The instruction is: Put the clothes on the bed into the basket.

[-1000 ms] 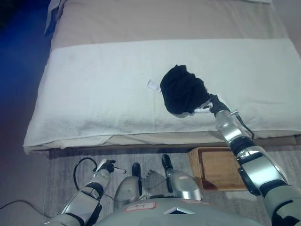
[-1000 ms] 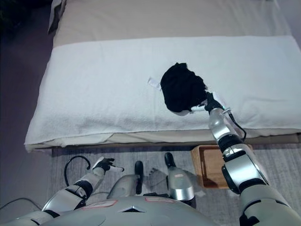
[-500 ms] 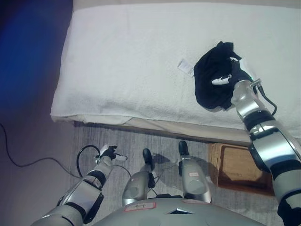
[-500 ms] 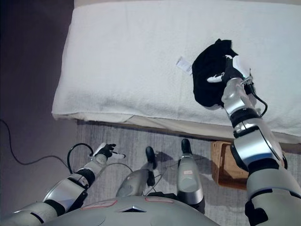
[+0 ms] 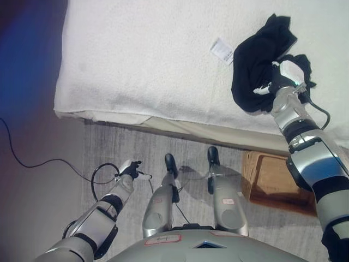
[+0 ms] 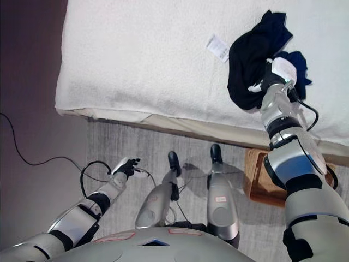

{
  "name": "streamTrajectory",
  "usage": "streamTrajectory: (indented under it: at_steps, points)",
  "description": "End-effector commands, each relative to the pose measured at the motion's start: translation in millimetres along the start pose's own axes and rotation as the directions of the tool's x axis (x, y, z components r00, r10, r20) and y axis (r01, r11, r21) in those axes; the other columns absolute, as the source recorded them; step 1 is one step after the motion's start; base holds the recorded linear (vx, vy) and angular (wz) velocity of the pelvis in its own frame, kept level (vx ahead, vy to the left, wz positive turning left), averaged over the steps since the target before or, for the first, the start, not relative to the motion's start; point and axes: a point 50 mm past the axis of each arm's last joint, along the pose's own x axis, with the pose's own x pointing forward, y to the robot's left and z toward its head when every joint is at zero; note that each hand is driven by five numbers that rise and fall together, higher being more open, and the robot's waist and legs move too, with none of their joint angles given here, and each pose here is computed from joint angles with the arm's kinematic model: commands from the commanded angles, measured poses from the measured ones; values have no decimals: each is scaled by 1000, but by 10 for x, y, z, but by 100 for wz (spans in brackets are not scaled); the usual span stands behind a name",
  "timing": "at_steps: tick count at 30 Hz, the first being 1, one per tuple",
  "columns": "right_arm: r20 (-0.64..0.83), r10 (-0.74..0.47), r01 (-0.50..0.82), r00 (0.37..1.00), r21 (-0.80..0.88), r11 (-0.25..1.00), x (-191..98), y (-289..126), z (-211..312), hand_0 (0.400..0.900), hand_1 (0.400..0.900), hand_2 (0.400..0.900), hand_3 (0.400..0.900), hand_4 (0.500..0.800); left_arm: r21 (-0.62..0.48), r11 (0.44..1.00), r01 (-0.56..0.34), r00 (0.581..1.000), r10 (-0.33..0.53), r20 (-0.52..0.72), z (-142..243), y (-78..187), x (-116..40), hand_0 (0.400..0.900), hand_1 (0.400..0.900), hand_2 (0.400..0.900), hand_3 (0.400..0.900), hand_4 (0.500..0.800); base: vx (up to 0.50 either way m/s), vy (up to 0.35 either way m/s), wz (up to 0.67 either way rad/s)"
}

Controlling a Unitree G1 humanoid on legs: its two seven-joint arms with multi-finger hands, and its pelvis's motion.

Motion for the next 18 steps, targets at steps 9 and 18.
streamTrajectory:
  at_steps: [9,18]
  points:
    - [-66,-94,87,993,-106,991,94,-473,-104,400,400,400,400,500,-42,992,-121,992,123,31,272,257,55,900,900,900,900,800,3,9,-3]
    - [-64,-105,99,992,-87,991,91,-458,-99,400,400,400,400,500,-57,991,-119,992,121,25,231,211,46,900,900,900,900,800,2,0,0]
